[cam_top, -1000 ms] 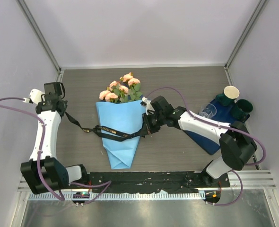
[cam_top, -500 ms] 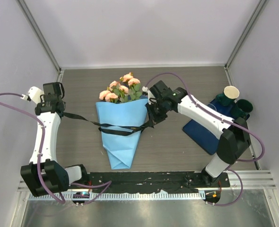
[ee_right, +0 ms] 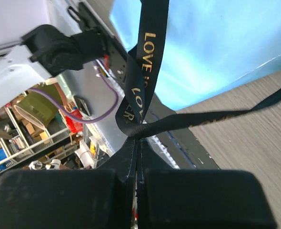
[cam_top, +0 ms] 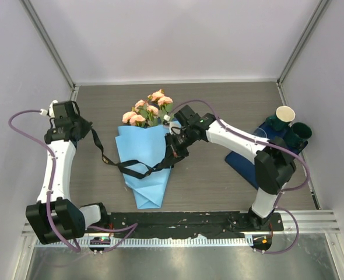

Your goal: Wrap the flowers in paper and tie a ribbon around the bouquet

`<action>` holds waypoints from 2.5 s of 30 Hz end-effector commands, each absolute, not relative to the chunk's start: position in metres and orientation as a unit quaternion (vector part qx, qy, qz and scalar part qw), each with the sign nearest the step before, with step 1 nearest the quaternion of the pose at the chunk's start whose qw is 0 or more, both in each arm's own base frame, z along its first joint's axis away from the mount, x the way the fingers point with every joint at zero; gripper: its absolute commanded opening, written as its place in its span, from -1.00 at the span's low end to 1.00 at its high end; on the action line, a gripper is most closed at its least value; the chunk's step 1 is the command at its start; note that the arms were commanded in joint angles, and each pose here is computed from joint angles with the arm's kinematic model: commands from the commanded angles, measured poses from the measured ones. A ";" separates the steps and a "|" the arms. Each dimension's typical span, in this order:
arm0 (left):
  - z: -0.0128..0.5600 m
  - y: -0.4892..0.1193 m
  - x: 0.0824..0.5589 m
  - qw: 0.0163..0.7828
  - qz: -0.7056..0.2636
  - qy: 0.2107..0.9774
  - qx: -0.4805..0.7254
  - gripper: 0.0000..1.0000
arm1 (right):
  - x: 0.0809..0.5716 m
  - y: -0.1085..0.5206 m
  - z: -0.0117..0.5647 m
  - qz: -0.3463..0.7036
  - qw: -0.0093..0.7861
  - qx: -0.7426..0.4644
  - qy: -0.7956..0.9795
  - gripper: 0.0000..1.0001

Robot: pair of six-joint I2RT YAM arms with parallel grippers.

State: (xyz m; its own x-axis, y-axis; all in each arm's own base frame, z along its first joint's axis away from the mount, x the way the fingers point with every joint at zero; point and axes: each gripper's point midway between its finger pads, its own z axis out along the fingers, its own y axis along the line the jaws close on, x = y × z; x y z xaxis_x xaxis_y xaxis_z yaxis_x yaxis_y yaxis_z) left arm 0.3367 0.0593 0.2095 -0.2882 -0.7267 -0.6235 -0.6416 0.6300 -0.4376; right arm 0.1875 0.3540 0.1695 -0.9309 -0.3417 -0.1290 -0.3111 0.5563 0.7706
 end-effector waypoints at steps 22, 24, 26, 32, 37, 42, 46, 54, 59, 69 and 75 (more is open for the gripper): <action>0.215 0.020 0.350 0.409 -0.159 0.814 -0.381 -0.99 | 0.177 0.337 0.090 -0.373 0.015 0.170 -0.912 -1.00; 0.214 0.023 0.348 0.406 -0.149 0.815 -0.386 -1.00 | 0.178 0.334 0.093 -0.365 0.005 0.164 -0.916 -0.99; 0.210 0.038 0.340 0.400 -0.104 0.813 -0.411 -0.99 | 0.175 0.324 0.094 -0.339 0.004 0.165 -0.926 -0.99; 0.221 0.091 0.311 0.416 0.036 0.766 -0.489 -1.00 | 0.168 0.289 0.124 -0.274 -0.017 0.169 -0.946 -1.00; 0.227 0.111 0.309 0.430 0.062 0.745 -0.506 -0.99 | 0.146 0.315 0.194 -0.395 0.020 0.192 -0.898 -0.99; 0.216 0.086 0.321 0.413 -0.011 0.767 -0.491 -0.99 | 0.160 0.341 0.257 -0.455 -0.017 0.206 -0.866 -1.00; 0.223 0.051 0.337 0.427 -0.124 0.764 -0.468 -1.00 | 0.181 0.358 0.280 -0.468 -0.061 0.199 -0.859 -1.00; 0.281 -0.003 0.346 0.431 -0.281 0.759 -0.400 -0.99 | 0.222 0.380 0.315 -0.436 -0.167 0.212 -0.859 -1.00; 0.310 0.023 0.320 0.478 -0.209 0.737 -0.430 -0.99 | 0.240 0.349 0.302 -0.354 -0.216 0.180 -0.892 -1.00; 0.260 0.124 0.240 0.451 0.112 0.697 -0.547 -0.99 | 0.260 0.203 0.191 -0.147 -0.223 0.040 -0.963 -1.00; 0.229 0.170 0.221 0.408 0.272 0.665 -0.564 -0.99 | 0.275 0.125 0.114 -0.004 -0.212 -0.018 -0.977 -1.00</action>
